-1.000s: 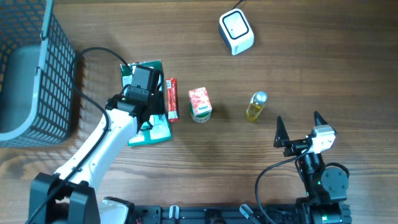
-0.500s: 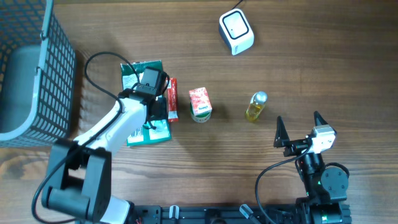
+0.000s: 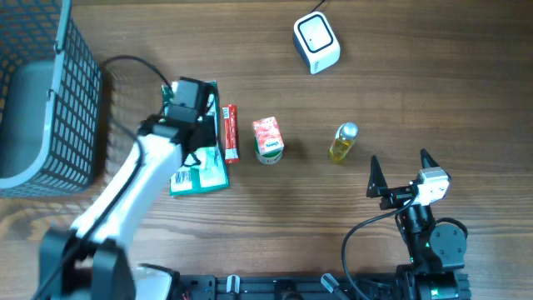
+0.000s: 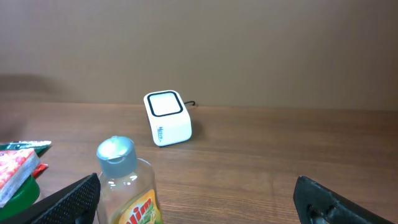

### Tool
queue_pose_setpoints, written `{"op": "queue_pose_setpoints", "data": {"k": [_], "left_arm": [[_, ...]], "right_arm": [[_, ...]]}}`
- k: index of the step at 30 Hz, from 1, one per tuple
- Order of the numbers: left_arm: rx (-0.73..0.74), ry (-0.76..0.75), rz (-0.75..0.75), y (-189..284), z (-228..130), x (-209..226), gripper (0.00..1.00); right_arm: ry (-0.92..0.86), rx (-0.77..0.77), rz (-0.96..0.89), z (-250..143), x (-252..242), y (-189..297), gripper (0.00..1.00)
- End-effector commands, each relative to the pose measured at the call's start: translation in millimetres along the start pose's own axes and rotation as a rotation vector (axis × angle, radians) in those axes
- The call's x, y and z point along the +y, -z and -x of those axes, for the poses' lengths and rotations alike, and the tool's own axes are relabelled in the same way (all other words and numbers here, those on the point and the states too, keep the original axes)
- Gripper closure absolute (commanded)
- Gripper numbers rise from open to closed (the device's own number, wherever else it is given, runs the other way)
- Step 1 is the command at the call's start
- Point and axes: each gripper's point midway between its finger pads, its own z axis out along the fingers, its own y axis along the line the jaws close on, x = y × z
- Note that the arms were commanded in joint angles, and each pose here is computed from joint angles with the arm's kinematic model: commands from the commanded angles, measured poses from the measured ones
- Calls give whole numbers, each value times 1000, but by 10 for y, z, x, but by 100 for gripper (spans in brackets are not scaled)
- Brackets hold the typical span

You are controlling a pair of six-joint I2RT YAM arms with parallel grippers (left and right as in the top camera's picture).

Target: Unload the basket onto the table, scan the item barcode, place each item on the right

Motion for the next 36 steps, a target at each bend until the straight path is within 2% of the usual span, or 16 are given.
{"op": "queue_pose_setpoints", "data": {"k": [1,5,8,11,12,14,15,16,17,25,36], "left_arm": [[-61,65,3,212,174,205,62],[-19,193,53,149,118,512,60],[4,309,68,101,71,729,45],[11,334,81,79,60,823,42],[13,340,85,72,57,845,44],[20,347,92,50,47,878,55],[28,350,96,26,35,894,66],[35,354,100,5,24,909,85],[44,356,104,-22,9,921,94],[153,373,159,-332,-190,1075,96],[223,387,192,-564,-334,1166,93]], "right_arm": [[8,-1,6,-2,7,-1,0],[8,-1,6,-2,7,-1,0],[8,-1,6,-2,7,-1,0],[8,-1,6,-2,7,-1,0],[9,-1,6,-2,7,-1,0],[8,-1,6,-2,7,-1,0],[8,-1,6,-2,7,-1,0],[8,-1,6,-2,7,-1,0],[8,-1,6,-2,7,-1,0],[8,-1,6,-2,7,-1,0],[8,-1,6,-2,7,-1,0]]}}
